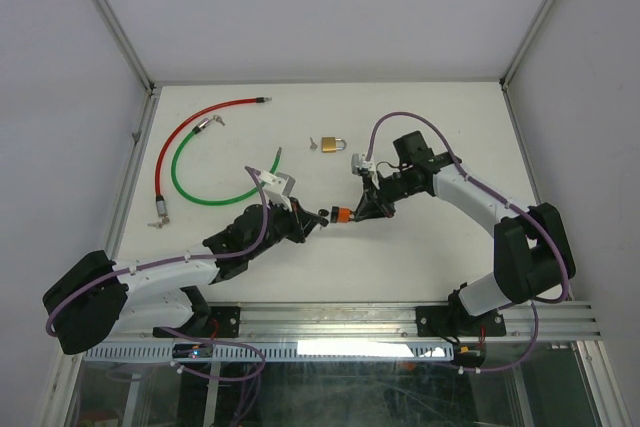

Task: Lock with the key
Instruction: Lock the lock.

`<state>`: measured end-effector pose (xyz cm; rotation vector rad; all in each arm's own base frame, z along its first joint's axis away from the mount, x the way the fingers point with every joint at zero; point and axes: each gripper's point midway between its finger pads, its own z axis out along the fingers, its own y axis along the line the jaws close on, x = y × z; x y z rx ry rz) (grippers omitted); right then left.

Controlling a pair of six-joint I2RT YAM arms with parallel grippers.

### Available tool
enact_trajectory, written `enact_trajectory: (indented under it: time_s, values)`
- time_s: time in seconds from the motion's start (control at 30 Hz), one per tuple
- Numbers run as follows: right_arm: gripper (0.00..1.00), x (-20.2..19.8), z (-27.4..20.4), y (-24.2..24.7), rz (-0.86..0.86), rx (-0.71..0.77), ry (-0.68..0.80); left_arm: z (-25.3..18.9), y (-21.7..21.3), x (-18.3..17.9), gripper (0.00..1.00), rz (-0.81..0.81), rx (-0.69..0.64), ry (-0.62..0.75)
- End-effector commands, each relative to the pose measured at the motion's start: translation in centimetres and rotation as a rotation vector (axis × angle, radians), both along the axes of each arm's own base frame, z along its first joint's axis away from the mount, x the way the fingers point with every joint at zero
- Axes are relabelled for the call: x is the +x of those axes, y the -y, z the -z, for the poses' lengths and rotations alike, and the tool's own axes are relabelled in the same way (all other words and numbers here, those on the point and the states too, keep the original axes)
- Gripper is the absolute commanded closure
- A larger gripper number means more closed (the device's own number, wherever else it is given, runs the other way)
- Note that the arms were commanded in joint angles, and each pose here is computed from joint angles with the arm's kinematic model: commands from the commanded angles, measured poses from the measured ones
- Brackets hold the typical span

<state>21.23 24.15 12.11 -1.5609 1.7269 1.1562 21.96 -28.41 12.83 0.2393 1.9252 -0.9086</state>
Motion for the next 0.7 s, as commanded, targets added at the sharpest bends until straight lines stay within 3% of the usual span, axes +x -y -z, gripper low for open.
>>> enact_trajectory:
  time_s: [0.0, 0.07, 0.27, 0.37, 0.4, 0.43, 0.47, 0.67]
  values:
    - [1.00, 0.4, -1.8, 0.1, 0.011, 0.026, 0.013, 0.0, -0.9, 0.8, 0.92, -0.021, 0.022, 0.063]
    - [1.00, 0.5, -1.9, 0.1, 0.014, 0.028, 0.016, -0.2, -0.9, 0.7, 0.70, -0.011, 0.022, 0.075]
    - [1.00, 0.5, -2.0, 0.3, 0.014, 0.030, 0.020, -1.5, -1.2, -0.4, 0.49, 0.062, 0.010, 0.177]
    - [1.00, 0.4, -2.0, 0.3, 0.005, 0.031, 0.021, -2.4, -1.4, -0.9, 0.28, 0.085, -0.029, 0.257]
    - [1.00, 0.3, -2.0, 0.3, 0.002, 0.032, 0.023, -2.7, -1.6, -1.0, 0.25, 0.082, -0.047, 0.276]
    - [1.00, 0.2, -2.0, 0.3, -0.004, 0.035, 0.021, -3.1, -1.6, -1.3, 0.08, 0.102, -0.068, 0.297]
    - [1.00, 0.1, -2.0, 0.4, -0.008, 0.036, 0.019, -3.5, -1.7, -1.4, 0.02, 0.120, -0.094, 0.313]
    - [1.00, -0.4, -2.1, 0.3, -0.028, 0.050, 0.012, -7.0, -2.3, -3.2, 0.01, 0.370, -0.350, 0.321]
